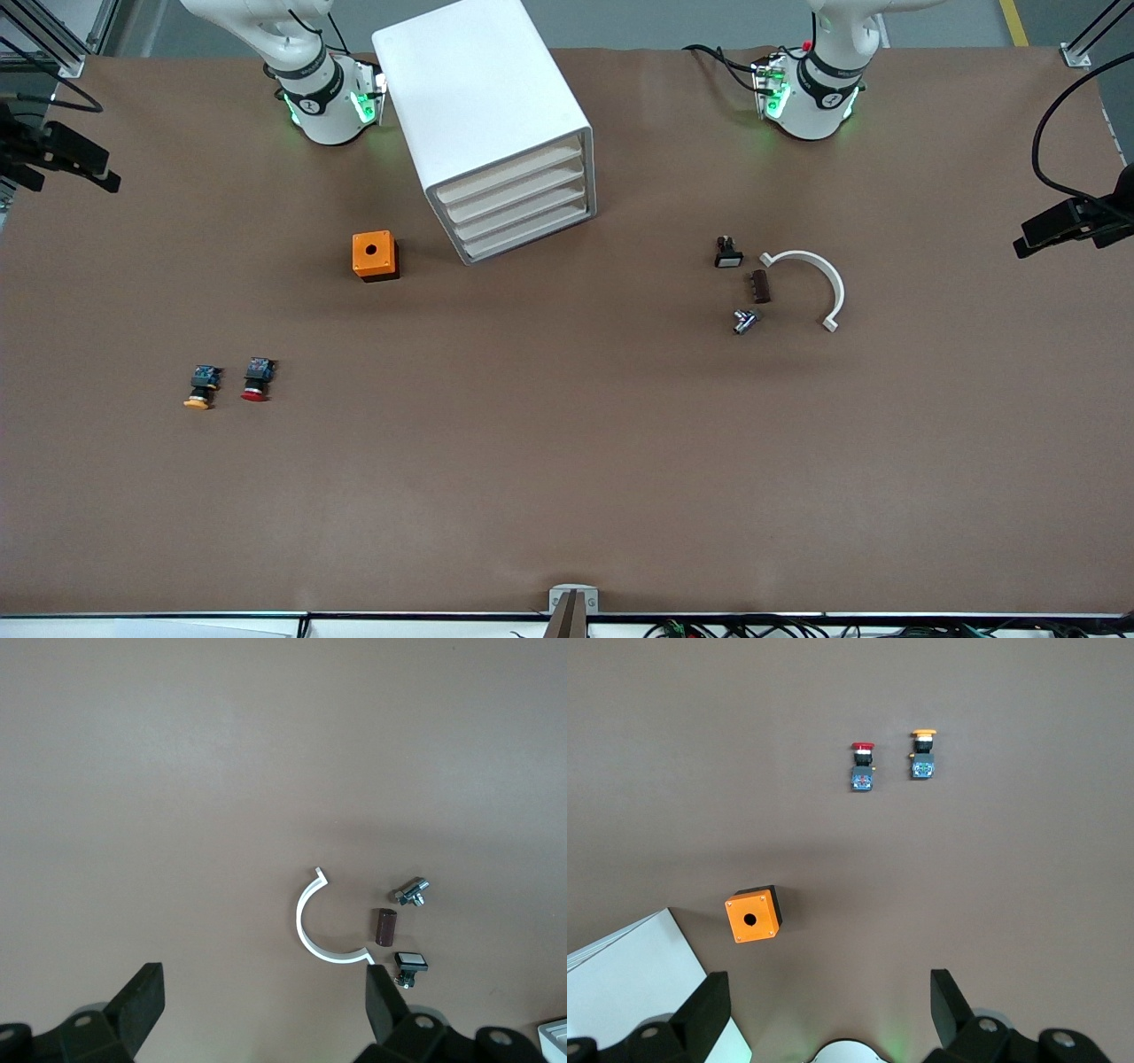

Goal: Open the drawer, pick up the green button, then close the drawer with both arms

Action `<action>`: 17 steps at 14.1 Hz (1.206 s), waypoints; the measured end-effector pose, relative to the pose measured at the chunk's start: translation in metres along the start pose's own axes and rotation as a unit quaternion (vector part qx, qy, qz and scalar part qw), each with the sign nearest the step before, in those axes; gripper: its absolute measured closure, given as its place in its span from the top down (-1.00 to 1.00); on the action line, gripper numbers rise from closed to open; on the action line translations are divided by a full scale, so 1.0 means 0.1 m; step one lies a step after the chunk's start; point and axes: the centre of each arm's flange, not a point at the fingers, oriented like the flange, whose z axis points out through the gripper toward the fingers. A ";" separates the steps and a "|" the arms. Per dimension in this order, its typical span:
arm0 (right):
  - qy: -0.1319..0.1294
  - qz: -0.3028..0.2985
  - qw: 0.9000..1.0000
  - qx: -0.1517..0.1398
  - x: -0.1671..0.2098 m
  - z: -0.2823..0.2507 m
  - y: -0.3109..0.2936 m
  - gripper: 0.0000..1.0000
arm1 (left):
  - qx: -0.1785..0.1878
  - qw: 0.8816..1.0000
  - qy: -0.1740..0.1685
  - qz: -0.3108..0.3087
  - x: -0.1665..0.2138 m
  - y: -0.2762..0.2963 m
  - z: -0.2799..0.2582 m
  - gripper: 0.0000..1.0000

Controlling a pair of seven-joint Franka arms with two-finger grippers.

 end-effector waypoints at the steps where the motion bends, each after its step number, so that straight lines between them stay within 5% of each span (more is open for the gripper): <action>1: -0.007 -0.004 1.000 -0.001 0.07 0.08 0.00 1.00 | 0.000 1.000 -0.003 0.002 0.02 0.02 0.04 1.00; 8: -0.006 -0.063 0.998 -0.005 0.24 0.15 0.03 1.00 | 0.002 1.000 -0.029 0.011 0.17 0.14 0.34 1.00; 17: -0.036 -0.064 0.997 -0.027 0.65 0.59 0.09 1.00 | 0.025 0.993 -0.111 0.016 0.30 1.19 1.25 1.00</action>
